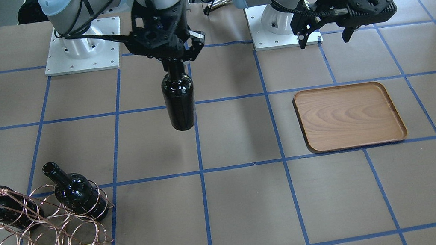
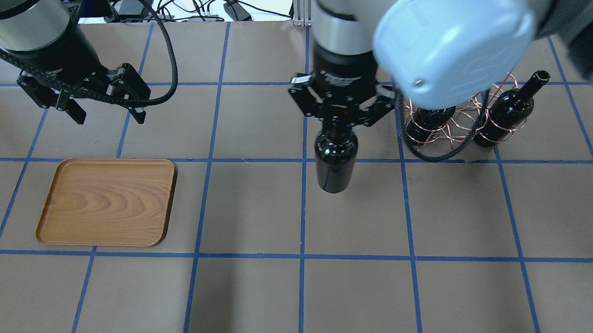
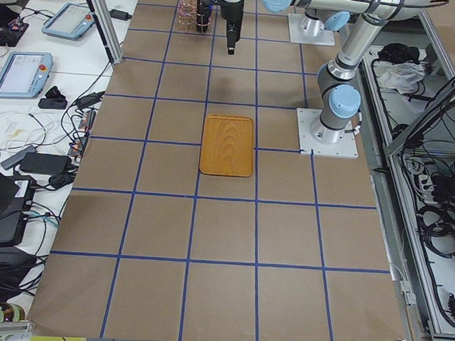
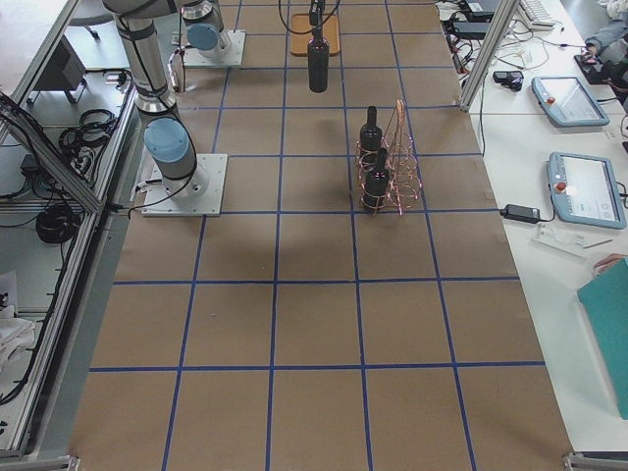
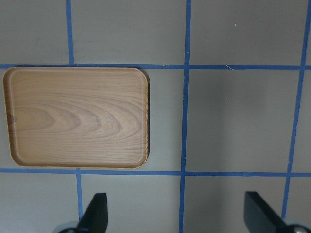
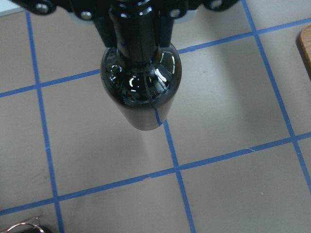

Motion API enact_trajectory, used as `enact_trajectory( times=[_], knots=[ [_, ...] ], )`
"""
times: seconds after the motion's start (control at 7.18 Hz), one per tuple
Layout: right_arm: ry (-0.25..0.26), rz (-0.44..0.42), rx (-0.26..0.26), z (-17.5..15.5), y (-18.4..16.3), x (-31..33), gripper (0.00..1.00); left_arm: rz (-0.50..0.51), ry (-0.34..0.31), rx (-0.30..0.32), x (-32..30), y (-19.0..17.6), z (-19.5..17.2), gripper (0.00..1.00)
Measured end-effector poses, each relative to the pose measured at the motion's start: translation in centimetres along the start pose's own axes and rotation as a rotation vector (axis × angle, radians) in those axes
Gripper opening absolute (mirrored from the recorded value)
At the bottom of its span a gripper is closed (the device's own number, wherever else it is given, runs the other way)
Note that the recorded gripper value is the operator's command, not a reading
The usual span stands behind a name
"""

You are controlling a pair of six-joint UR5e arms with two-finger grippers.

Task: Take wine from basket and place on tray
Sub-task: 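Carry the dark wine bottle with the right gripper toward the table center, then set the bottle upright on the table and open the right gripper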

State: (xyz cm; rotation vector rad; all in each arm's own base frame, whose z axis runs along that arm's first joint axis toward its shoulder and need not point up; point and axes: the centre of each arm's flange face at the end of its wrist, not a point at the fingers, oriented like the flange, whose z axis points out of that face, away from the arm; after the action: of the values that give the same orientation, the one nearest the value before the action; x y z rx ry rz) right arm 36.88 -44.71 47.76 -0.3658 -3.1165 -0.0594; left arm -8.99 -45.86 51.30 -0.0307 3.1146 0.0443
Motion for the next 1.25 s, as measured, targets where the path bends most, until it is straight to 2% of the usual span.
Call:
enact_trajectory(
  times=[0.28,0.84,0.98,1.11,1.25],
  knots=[
    [-0.046,0.010,-0.027,3.6,-0.7,-3.3,0.02,-0.020,-0.023,0.001,-2.6,-0.4,-0.1,1.00],
    [-0.045,0.047,-0.022,8.3,-1.0,-4.7,0.06,-0.048,-0.028,-0.007,-3.5,-0.3,0.1,1.00],
    [-0.044,0.049,-0.019,8.8,-1.0,-4.7,0.26,-0.049,-0.031,-0.009,-3.5,-0.1,0.1,1.00],
    [-0.043,0.050,-0.020,9.1,-1.0,-4.7,0.36,-0.048,-0.030,-0.009,-3.5,-0.1,0.1,1.00],
    [-0.039,0.050,-0.024,9.2,-0.9,-4.6,0.63,-0.046,-0.027,-0.009,-3.4,-0.2,0.2,1.00]
  ],
)
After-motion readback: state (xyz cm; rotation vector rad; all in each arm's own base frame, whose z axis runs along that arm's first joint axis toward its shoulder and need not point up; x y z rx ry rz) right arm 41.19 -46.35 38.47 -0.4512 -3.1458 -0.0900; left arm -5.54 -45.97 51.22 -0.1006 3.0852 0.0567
